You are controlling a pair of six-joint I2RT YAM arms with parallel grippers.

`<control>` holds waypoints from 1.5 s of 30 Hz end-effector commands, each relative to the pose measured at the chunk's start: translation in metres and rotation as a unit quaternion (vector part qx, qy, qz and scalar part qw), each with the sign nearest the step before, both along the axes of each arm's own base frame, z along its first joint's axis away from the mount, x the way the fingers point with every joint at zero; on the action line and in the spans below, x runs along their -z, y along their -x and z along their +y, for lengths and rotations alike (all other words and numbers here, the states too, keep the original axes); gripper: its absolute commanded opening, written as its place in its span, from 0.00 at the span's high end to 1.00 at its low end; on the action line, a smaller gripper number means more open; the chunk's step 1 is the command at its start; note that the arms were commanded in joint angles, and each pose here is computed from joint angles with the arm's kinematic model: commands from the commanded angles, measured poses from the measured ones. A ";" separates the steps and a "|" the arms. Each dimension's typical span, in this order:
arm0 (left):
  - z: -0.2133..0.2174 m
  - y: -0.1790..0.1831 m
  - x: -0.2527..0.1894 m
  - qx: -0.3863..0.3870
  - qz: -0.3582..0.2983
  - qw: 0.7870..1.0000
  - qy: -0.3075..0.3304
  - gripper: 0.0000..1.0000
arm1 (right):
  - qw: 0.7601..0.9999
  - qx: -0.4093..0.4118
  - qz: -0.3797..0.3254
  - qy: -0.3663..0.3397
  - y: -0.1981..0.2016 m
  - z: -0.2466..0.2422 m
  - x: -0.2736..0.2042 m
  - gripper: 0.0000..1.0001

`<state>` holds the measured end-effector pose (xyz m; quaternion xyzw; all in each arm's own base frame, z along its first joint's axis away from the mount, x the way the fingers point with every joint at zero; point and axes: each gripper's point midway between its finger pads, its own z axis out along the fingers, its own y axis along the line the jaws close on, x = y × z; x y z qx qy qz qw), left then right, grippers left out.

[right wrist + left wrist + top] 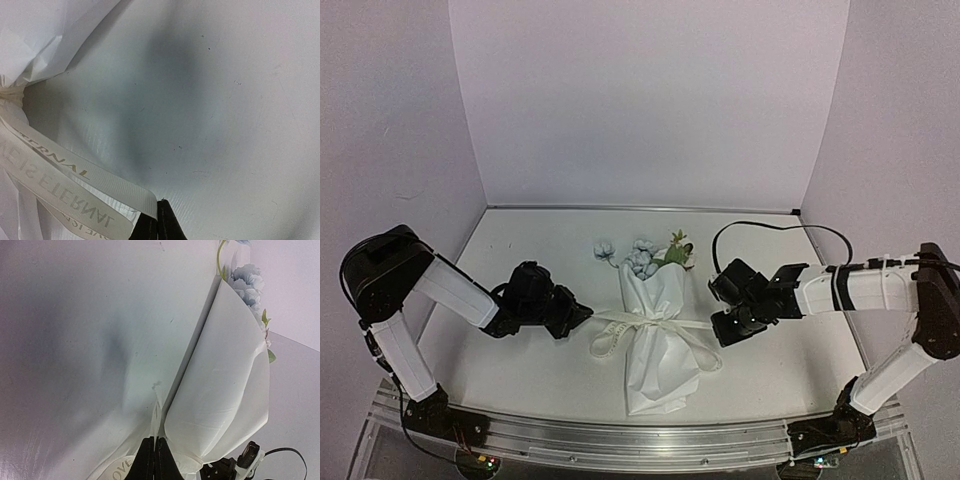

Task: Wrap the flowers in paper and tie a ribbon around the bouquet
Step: Tie the half-tied ribbon around the folded bouquet.

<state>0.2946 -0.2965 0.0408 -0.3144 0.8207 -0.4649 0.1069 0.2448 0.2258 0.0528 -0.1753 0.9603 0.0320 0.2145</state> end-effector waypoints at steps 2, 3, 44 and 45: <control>0.012 -0.006 -0.006 -0.009 -0.016 1.000 -0.015 1.00 | 0.999 0.028 -0.026 0.024 -0.004 -0.020 -0.006 1.00; 0.013 -0.006 -0.006 -0.009 -0.015 1.000 -0.015 1.00 | 0.999 0.033 -0.028 0.025 -0.005 -0.022 -0.006 1.00; 0.012 -0.014 -0.053 0.154 -0.135 0.971 -0.126 0.42 | 0.995 0.069 0.009 -0.074 0.002 -0.016 -0.027 0.56; 0.014 -0.007 -0.053 0.163 -0.135 0.968 -0.136 0.41 | 0.994 0.066 0.018 -0.079 0.006 -0.014 -0.025 0.57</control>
